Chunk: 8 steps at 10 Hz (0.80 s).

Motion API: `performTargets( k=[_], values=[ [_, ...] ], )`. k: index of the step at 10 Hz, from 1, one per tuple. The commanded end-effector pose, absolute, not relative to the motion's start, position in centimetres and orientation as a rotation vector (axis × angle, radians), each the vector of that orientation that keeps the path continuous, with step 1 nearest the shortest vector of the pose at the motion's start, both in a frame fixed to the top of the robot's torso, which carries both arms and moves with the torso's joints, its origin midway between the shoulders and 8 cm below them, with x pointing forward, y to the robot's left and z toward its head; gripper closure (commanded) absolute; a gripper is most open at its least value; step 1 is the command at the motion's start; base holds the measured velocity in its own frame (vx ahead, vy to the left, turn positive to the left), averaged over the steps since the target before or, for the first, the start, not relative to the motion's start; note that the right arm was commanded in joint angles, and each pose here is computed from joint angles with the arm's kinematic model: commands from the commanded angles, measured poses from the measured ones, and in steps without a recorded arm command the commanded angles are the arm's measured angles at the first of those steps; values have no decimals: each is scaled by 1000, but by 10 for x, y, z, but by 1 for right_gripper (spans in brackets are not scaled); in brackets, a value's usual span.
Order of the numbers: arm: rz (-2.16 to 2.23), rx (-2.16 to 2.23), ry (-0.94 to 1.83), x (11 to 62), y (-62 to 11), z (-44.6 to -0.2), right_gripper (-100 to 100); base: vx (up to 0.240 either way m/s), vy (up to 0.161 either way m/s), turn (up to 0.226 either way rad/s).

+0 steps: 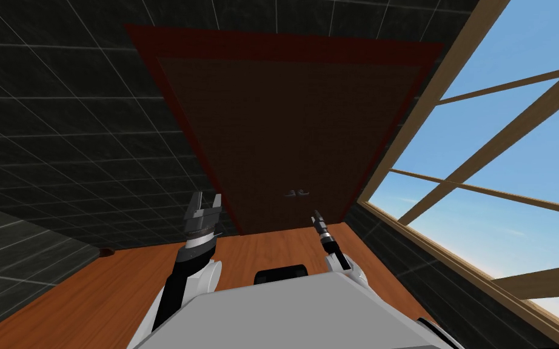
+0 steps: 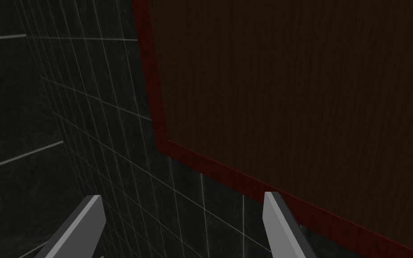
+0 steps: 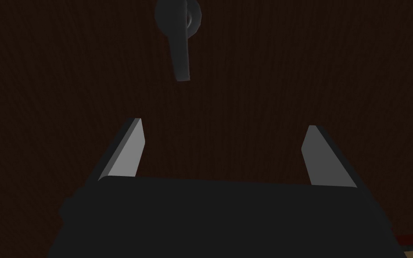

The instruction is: Pull the door open

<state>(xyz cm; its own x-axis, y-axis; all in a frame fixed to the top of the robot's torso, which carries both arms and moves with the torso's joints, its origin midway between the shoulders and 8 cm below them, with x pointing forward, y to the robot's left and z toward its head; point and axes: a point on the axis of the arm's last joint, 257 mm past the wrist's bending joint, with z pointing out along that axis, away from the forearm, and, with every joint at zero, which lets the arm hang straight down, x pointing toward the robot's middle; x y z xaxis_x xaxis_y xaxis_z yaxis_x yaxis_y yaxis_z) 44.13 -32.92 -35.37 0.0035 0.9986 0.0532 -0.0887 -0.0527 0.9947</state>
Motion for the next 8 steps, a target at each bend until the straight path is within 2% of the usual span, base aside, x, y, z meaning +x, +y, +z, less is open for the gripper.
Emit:
performTargets(
  k=[1, 8],
  values=[
    [1261, 1196, 1125, 439, -338, -362, -100, 125, -34, 70],
    [1188, 1228, 1159, 432, -365, -386, -100, 126, -29, 56]
  ],
)
